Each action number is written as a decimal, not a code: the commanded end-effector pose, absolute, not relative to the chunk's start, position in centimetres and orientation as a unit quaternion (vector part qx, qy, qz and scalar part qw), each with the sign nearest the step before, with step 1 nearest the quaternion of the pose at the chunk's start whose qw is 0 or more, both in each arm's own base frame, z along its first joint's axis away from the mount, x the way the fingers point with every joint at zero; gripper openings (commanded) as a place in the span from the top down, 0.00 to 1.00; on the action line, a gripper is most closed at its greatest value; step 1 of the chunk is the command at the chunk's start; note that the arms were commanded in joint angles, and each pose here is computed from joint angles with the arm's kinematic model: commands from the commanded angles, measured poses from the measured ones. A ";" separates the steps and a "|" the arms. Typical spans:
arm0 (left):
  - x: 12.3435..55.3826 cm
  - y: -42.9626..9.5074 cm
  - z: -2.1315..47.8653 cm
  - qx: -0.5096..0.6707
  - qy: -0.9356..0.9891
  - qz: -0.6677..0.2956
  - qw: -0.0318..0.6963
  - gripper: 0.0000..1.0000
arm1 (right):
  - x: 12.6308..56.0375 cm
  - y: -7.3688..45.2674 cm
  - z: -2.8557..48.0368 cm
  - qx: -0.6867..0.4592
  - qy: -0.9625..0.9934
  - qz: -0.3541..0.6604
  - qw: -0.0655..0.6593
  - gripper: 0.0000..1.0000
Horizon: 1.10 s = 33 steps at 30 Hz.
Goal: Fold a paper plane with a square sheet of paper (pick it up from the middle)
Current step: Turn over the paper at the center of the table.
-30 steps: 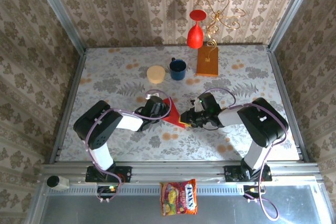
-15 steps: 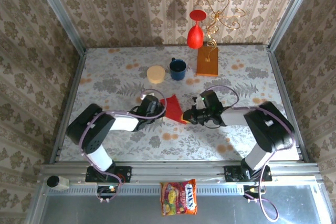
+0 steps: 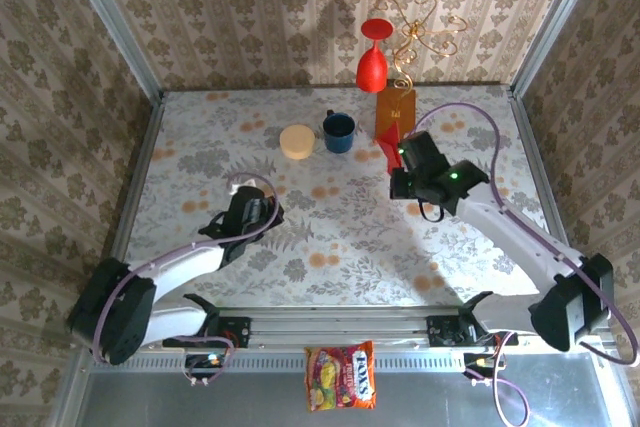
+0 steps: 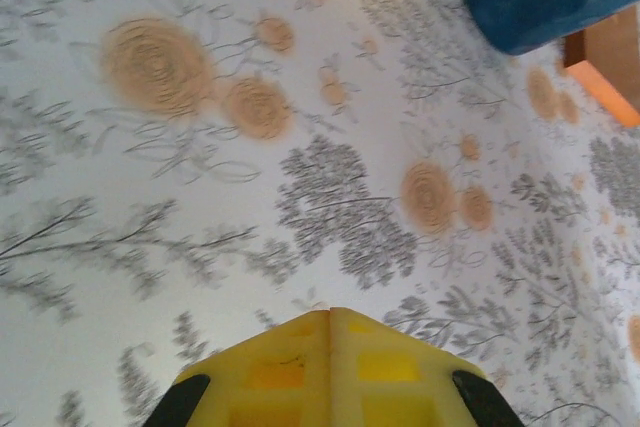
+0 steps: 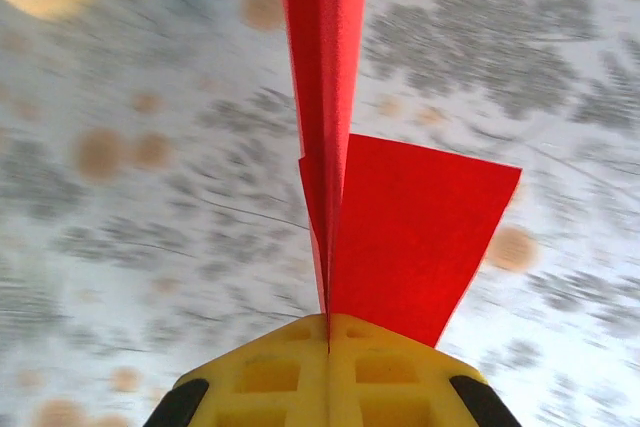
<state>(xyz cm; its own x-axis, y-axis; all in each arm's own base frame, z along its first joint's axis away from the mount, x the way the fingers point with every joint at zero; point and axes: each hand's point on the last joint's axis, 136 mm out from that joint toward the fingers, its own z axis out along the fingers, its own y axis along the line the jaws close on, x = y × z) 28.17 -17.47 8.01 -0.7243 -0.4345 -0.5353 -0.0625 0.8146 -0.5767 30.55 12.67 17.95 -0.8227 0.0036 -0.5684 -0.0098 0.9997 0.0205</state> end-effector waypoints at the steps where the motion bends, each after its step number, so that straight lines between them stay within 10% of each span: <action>1: 27.2 -15.9 7.6 -0.143 0.893 -0.255 0.342 0.98 | 28.7 6.4 18.3 -0.050 0.930 -0.246 0.267 1.00; 18: 25.7 -13.6 9.4 -0.156 0.880 -0.273 0.355 0.98 | 23.5 18.4 6.3 -0.241 0.896 -0.341 0.149 1.00; 23: 25.7 -13.4 9.7 -0.159 0.880 -0.275 0.353 0.98 | 21.9 25.3 4.3 -0.273 0.922 -0.238 0.135 0.55; 33: 26.0 -14.9 12.0 -0.115 0.881 -0.299 0.348 0.98 | 26.1 26.6 12.4 -0.179 0.966 0.043 0.180 0.51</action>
<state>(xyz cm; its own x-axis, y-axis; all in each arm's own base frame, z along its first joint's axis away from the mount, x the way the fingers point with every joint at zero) 25.67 -13.79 10.03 -0.7213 -0.4502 -0.5264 -0.0663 0.8014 -0.5945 25.37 26.42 9.81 -0.8622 -0.4046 -0.3048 -0.3691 0.9139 -0.1690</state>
